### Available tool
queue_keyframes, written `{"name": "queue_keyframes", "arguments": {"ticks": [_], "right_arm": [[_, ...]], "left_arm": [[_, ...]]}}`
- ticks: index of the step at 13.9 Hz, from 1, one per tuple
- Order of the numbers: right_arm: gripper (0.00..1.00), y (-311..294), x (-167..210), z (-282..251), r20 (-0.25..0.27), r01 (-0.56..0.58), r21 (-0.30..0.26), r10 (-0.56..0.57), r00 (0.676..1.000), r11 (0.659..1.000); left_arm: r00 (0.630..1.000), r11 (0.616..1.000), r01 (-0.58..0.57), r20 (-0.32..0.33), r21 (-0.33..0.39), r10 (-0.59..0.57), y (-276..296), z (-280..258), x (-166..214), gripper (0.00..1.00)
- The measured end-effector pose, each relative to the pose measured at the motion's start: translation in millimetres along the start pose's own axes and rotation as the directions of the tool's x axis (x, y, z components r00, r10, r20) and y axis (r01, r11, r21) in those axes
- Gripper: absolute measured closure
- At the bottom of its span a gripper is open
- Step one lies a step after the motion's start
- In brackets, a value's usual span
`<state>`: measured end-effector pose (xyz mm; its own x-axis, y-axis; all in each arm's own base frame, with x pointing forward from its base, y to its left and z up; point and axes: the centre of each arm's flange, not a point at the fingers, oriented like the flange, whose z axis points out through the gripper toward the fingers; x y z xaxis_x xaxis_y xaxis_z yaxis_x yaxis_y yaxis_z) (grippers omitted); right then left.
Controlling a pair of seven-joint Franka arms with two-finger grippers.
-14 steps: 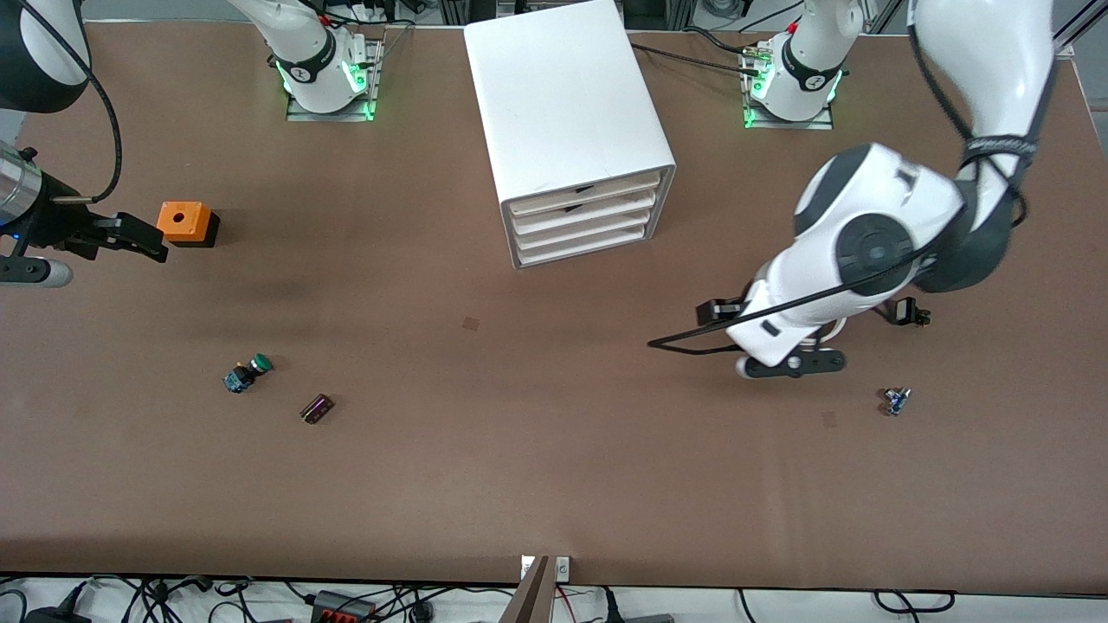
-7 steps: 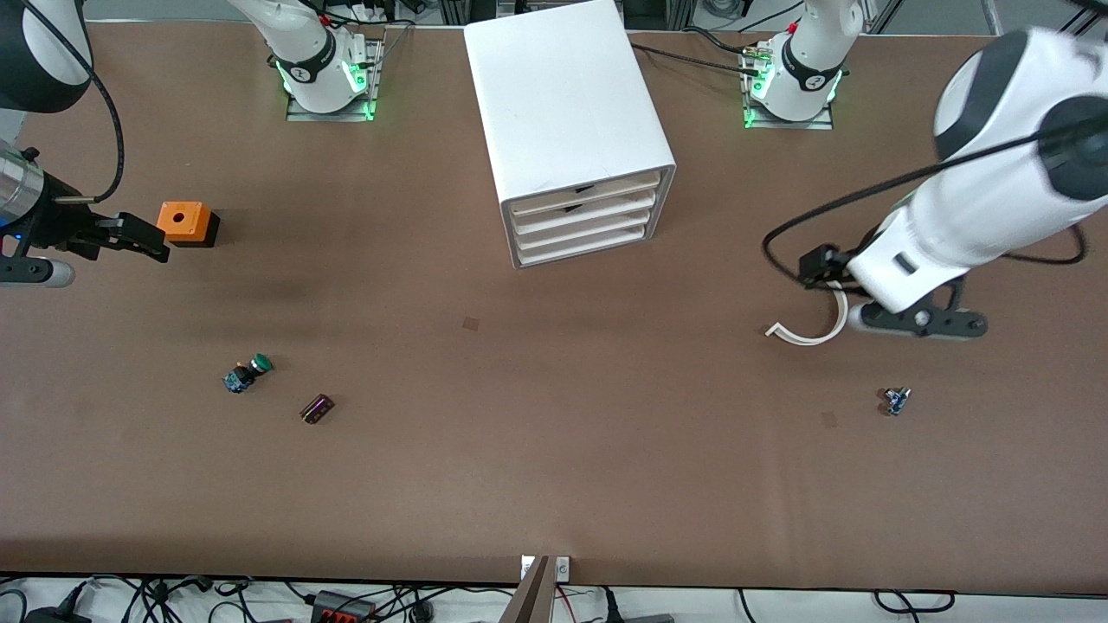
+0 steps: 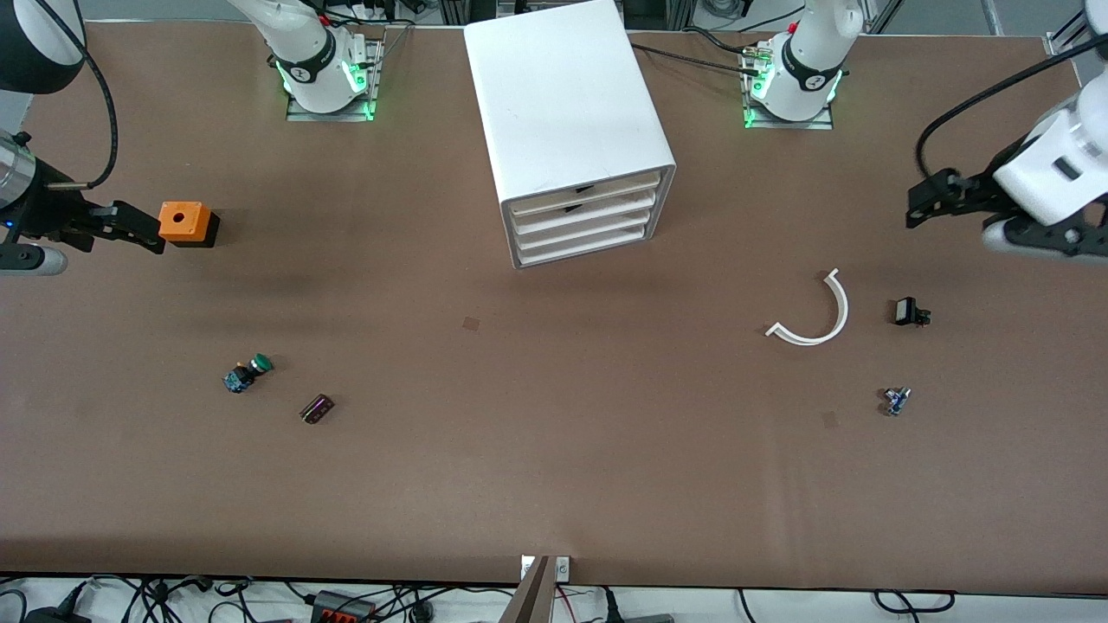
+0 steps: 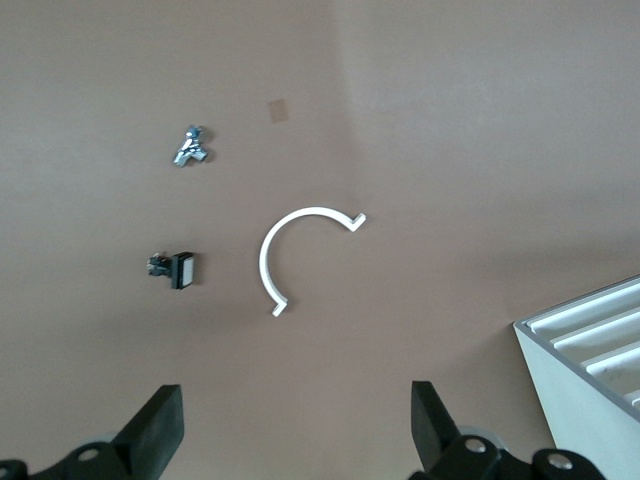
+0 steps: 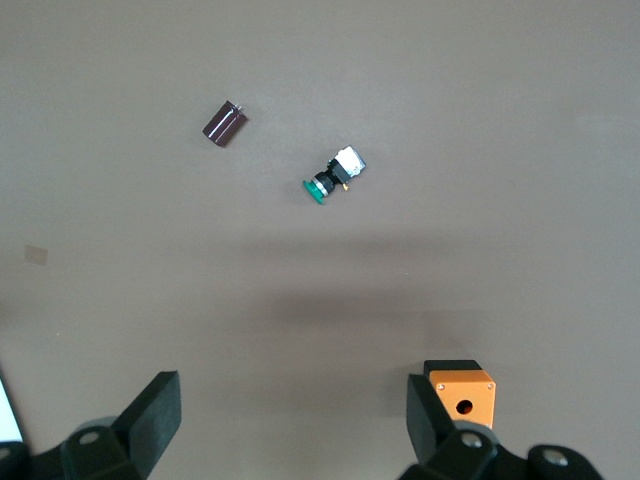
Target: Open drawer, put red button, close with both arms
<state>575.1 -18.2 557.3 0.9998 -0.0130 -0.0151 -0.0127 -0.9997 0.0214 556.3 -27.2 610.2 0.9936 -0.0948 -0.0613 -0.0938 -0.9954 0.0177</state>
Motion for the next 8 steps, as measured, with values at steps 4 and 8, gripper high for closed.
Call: {"name": "queue_keyframes", "arguments": {"ticks": [4,8], "right_arm": [[0.0,0.0,-1.3,-1.2,0.002,0.0,0.0,0.0,1.0,1.0],[0.0,0.0,-1.6,1.9,0.002,0.0,0.0,0.0,1.0,1.0]], "left_arm": [[1.0,1.0,0.005,-0.005,0.003,-0.005,-1.5,-1.6,-9.4,0.0],[1.0,1.0,-0.005,-0.004,0.004,0.005,4.0,-1.3,-9.0,0.0]]}}
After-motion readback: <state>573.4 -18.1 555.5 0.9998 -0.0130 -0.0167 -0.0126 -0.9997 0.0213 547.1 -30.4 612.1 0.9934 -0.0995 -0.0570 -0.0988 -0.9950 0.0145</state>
